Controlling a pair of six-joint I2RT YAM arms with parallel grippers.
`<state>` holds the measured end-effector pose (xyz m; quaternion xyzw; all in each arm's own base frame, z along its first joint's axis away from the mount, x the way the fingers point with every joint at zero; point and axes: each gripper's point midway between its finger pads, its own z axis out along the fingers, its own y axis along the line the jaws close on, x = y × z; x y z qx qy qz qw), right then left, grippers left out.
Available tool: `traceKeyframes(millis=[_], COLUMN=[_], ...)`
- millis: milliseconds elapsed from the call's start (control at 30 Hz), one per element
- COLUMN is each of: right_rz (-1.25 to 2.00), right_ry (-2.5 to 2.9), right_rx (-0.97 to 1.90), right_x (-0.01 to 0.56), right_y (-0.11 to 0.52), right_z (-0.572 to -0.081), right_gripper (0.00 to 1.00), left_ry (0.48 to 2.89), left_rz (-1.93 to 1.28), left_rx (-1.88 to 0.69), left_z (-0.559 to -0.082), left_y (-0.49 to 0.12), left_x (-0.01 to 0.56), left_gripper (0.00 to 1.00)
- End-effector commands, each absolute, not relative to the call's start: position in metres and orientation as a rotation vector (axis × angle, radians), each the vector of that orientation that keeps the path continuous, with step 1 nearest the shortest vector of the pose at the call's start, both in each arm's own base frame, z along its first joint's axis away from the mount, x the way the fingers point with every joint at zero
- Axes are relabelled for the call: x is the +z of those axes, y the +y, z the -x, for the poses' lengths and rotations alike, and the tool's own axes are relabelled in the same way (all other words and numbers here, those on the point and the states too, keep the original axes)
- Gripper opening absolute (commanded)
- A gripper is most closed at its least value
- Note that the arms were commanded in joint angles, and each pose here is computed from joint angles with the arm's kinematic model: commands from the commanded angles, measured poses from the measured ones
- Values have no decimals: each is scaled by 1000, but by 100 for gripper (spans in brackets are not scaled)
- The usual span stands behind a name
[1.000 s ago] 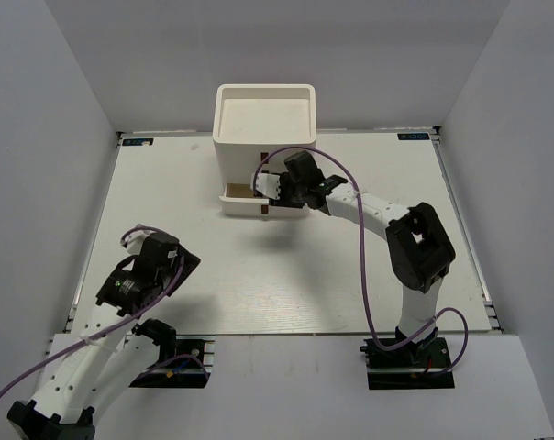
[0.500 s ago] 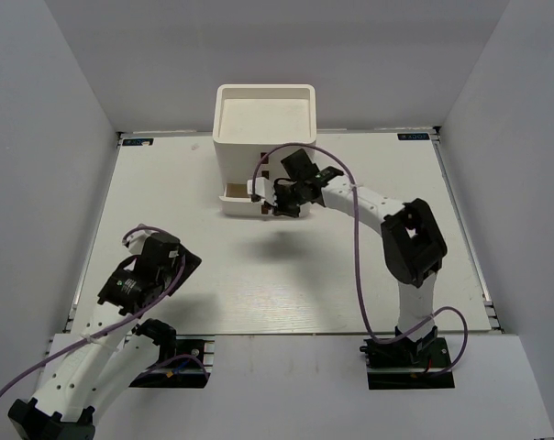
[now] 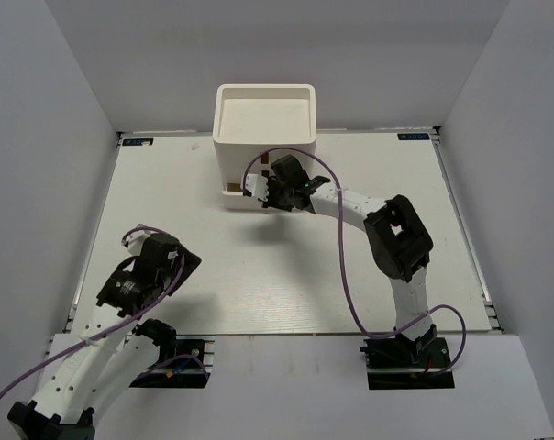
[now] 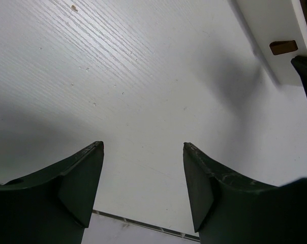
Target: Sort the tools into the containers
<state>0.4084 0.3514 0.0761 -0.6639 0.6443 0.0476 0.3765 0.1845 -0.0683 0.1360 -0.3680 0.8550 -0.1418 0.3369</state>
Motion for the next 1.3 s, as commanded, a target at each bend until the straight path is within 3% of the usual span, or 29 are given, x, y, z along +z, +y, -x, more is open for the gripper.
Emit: traceKeyframes(millis=[0, 900, 1033, 1133, 1167, 1233, 1267], right_rz=[1605, 1407, 1418, 1681, 1804, 1782, 1725], right_ry=[1607, 1623, 1600, 1636, 1639, 1673, 1784], right_rx=[21, -251, -115, 379, 653, 744, 806], right_x=[92, 94, 113, 106, 115, 131, 123], right_y=[350, 329, 336, 351, 345, 336, 324], right_z=[-432, -488, -471, -386, -326, -302, -281], right_gripper=[0, 0, 0, 0, 22, 43, 63], left_ry=[2224, 2240, 2245, 2224, 2217, 2204, 2208], left_rz=[949, 949, 939, 900, 869, 758, 718], left_rx=[-375, -374, -378, -417, -437, -492, -500], left_z=[-187, -184, -183, -191, -194, -205, -209], left_y=[-69, -69, -71, -76, -80, -90, -94], left_x=[137, 135, 135, 141, 145, 154, 155], left_gripper=[74, 74, 74, 74, 74, 75, 77])
